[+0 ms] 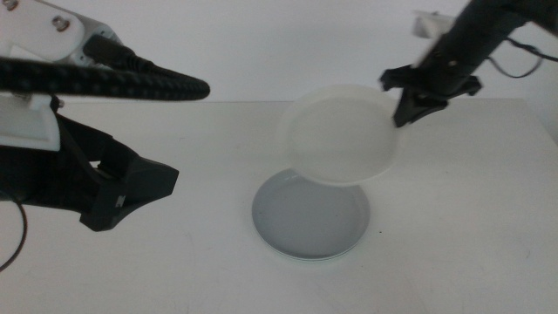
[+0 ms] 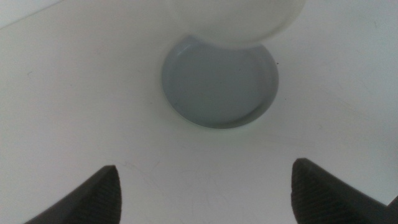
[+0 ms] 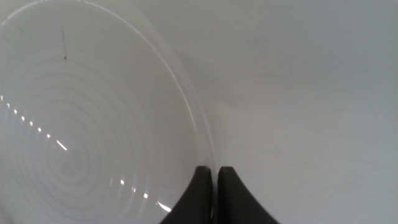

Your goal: Stack the three bowls on top of each other.

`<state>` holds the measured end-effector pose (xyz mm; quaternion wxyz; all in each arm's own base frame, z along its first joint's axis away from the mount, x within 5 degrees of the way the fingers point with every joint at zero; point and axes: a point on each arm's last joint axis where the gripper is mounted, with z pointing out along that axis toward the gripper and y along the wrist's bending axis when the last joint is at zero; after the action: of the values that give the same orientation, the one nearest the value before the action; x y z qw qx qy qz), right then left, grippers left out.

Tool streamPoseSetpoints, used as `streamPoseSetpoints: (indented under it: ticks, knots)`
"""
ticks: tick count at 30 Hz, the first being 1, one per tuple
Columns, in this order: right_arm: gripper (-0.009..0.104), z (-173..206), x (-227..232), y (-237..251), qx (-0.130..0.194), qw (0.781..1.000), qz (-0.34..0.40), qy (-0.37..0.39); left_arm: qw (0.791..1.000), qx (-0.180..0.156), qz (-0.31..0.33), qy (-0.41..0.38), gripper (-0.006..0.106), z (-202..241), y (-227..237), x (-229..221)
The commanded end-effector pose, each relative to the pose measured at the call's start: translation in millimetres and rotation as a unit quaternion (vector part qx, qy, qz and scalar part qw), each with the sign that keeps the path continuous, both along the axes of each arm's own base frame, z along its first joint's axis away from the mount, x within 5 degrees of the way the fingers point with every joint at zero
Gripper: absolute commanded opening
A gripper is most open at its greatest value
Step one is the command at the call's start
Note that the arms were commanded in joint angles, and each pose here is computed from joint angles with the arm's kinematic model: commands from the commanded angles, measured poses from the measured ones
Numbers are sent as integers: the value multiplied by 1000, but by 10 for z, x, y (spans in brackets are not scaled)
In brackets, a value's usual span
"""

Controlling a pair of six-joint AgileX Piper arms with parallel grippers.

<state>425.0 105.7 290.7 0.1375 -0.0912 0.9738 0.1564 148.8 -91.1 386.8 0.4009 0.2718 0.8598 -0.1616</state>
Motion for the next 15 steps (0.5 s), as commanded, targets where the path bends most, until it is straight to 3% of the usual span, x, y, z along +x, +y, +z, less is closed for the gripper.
streamPoseSetpoints:
  ticks: [1,8,15]
  knots:
    - [-1,310,-197,197,5,999,29,-17,999,-30,4,-33,105,134,-10,-7]
    - [-1,86,-325,563,-21,997,73,-11,999,-29,4,-33,105,134,-9,-7]
    - [-1,-336,-348,596,-1,998,58,-2,999,-29,4,-33,105,134,-9,-7]
